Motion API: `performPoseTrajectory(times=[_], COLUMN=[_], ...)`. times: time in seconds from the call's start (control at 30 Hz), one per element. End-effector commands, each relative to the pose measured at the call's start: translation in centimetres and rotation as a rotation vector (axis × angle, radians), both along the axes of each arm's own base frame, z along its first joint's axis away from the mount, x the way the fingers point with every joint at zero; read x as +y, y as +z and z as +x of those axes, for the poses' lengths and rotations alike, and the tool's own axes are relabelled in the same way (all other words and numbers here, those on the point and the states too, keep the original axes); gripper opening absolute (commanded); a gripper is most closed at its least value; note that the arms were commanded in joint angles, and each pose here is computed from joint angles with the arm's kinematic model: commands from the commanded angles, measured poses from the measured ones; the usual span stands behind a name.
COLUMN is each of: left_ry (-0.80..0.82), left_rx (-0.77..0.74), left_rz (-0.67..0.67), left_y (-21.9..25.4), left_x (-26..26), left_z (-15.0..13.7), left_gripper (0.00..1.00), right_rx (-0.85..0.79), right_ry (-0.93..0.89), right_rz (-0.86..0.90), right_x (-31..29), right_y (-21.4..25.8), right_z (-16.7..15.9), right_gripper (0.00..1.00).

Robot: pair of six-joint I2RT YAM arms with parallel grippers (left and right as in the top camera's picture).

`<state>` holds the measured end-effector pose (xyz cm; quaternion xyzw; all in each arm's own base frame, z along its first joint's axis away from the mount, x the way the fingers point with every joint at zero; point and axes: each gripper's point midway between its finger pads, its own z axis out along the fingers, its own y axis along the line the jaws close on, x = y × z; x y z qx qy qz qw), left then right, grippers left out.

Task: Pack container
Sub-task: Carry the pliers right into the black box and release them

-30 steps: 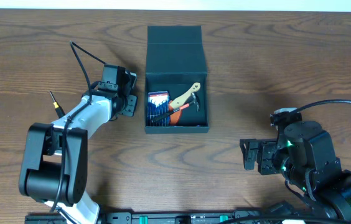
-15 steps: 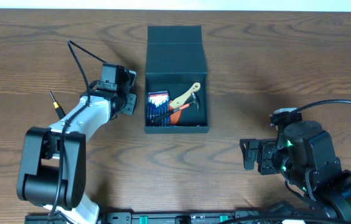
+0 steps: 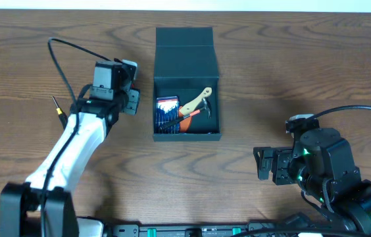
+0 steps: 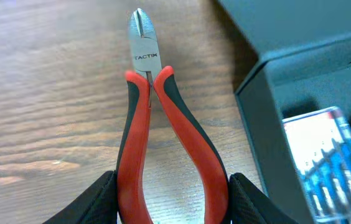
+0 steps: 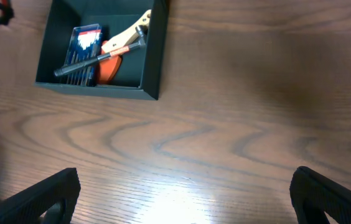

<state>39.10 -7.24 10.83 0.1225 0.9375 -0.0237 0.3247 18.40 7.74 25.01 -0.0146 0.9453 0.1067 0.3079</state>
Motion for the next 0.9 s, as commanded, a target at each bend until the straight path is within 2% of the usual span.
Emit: performPoseTrajectory(times=[0.0,0.17,0.47,0.67,0.87], left_ry=[0.007,-0.112,-0.311,-0.344,-0.355], left_rx=[-0.036,-0.041,-0.004,0.090,0.167], left_rz=[-0.036,-0.098,-0.102,-0.079,-0.050], left_y=[1.8,2.7,2.1,-0.5,-3.6], left_x=[-0.5,-4.6,-12.1,-13.6,-14.1], left_z=[-0.5,-1.6,-5.2,-6.9,-7.3], left_gripper=[0.40,0.40,0.40,0.40,0.40], right_rx=[-0.003,-0.003,-0.003,-0.003,-0.003], right_ry=[0.000,0.000,0.000,0.000,0.000], right_rz=[-0.010,-0.010,-0.010,-0.010,-0.010], right_x=[-0.2,-0.2,-0.2,-0.2,-0.2], right_y=[-0.1,-0.1,-0.1,-0.1,-0.1], right_z=[0.1,0.1,0.1,0.1,0.1], right_gripper=[0.99,0.99,0.99,0.99,0.99])
